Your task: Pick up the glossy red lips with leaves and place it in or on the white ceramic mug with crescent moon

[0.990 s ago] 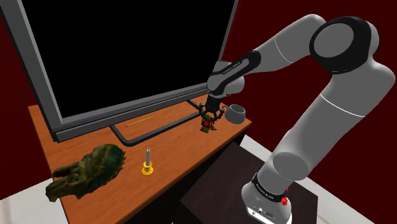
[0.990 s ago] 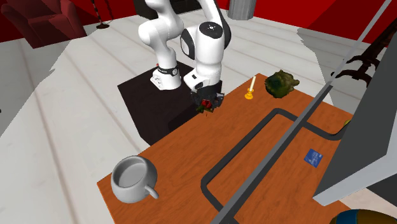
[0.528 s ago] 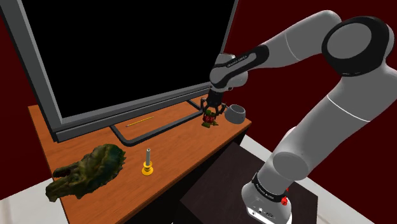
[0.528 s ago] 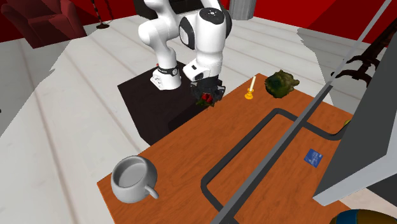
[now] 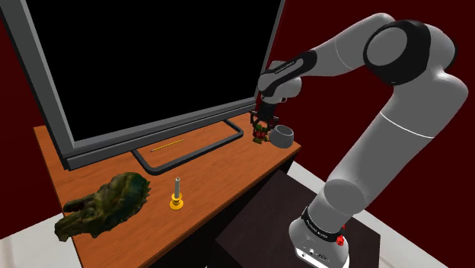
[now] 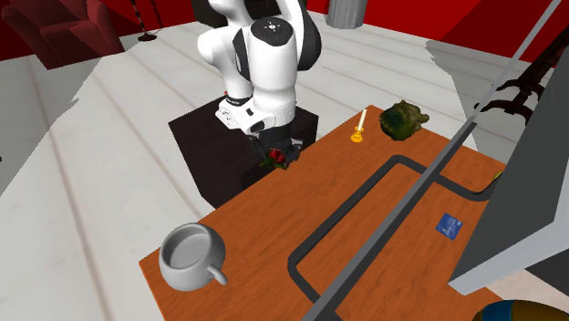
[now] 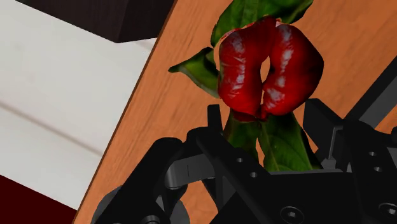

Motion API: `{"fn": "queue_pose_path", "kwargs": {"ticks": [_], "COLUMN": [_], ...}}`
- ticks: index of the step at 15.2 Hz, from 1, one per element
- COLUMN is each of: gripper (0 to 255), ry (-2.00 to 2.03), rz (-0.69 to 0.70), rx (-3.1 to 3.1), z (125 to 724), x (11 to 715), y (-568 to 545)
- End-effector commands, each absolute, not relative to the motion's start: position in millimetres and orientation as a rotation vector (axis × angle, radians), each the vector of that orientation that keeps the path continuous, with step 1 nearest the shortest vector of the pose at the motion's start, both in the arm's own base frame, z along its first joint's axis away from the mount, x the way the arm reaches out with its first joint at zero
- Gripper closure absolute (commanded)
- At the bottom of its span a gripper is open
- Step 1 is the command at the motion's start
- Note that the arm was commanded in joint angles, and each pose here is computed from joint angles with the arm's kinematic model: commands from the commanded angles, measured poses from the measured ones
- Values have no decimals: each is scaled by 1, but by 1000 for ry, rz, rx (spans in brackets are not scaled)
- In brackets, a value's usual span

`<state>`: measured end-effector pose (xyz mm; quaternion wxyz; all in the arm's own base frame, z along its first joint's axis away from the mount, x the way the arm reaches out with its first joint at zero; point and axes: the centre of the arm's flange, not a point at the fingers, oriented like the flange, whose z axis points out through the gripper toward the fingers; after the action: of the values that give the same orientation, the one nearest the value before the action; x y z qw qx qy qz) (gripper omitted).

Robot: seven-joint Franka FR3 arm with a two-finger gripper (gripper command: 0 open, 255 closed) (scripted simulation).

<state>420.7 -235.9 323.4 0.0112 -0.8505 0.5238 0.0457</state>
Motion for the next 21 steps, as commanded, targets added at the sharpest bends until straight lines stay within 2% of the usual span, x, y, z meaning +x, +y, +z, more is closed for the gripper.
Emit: {"fn": "queue_pose_path", "kwargs": {"ticks": [1,21], "gripper": [255,255], "ry": [1631,1631], "rz": [143,143], "rx": [-2655,-2655], "z": [323,324], "x": [421,427], "y": [-264,-528]}}
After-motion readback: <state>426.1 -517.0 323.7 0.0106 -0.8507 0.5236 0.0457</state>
